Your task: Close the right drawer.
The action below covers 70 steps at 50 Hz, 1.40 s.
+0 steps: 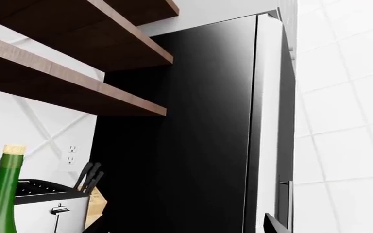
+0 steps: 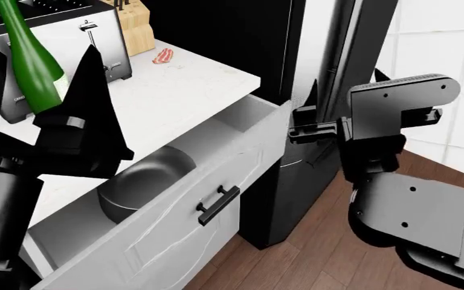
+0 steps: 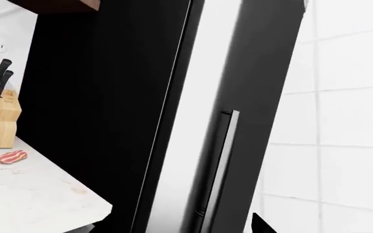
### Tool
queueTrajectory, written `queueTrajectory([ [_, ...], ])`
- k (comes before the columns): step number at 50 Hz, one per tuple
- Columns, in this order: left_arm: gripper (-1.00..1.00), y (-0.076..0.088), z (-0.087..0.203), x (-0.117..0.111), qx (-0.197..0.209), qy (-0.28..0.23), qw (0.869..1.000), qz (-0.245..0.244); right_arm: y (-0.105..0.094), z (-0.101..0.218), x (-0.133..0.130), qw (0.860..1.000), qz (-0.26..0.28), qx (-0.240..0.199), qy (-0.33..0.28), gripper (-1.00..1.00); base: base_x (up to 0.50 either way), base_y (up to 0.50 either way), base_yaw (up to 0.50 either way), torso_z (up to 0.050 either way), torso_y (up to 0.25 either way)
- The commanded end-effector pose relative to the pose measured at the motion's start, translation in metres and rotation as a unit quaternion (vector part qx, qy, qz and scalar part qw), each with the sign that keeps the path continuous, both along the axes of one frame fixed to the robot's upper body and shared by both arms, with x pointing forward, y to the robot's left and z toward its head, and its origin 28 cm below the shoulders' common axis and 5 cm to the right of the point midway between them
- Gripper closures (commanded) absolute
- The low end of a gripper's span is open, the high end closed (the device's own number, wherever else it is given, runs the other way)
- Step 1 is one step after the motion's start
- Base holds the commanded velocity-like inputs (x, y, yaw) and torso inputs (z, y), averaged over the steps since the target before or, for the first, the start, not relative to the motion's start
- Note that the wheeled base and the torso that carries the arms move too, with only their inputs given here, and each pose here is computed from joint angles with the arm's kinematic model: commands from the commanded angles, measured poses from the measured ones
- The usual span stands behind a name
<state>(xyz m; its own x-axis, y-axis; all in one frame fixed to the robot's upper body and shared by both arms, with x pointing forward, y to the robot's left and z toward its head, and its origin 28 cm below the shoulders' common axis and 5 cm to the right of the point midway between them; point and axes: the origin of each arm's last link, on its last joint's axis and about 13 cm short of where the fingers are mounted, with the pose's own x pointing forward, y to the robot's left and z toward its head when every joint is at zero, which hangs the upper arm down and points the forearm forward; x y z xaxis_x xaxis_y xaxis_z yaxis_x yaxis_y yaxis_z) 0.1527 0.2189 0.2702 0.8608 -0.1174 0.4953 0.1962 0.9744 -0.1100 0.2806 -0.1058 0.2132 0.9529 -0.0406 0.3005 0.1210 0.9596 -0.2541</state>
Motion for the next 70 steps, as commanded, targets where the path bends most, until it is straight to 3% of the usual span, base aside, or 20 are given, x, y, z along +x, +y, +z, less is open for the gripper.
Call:
queueTrajectory([
  [1, -1.00, 0.000, 0.000, 0.000, 0.000, 0.000, 1.000, 0.000, -0.004, 0.006, -0.008, 1.000, -0.016, -0.004, -0.008, -1.00, 0.00, 0.00, 0.00, 0.000, 0.000],
  [36, -1.00, -0.028, -0.021, 0.028, 0.030, 0.074, 0.991, -0.110, -0.008, 0.012, -0.019, 0.999, -0.029, -0.006, -0.026, -1.00, 0.00, 0.00, 0.00, 0.000, 0.000],
  [56, -1.00, -0.030, -0.028, 0.027, 0.036, 0.082, 0.989, -0.115, -0.026, 0.030, -0.058, 0.992, -0.109, -0.022, -0.055, -1.00, 0.00, 0.00, 0.00, 0.000, 0.000],
  [70, -1.00, -0.034, -0.041, 0.030, 0.046, 0.105, 0.985, -0.127, -0.029, 0.039, -0.071, 0.989, -0.130, -0.026, -0.066, -1.00, 0.00, 0.00, 0.00, 0.000, 0.000],
])
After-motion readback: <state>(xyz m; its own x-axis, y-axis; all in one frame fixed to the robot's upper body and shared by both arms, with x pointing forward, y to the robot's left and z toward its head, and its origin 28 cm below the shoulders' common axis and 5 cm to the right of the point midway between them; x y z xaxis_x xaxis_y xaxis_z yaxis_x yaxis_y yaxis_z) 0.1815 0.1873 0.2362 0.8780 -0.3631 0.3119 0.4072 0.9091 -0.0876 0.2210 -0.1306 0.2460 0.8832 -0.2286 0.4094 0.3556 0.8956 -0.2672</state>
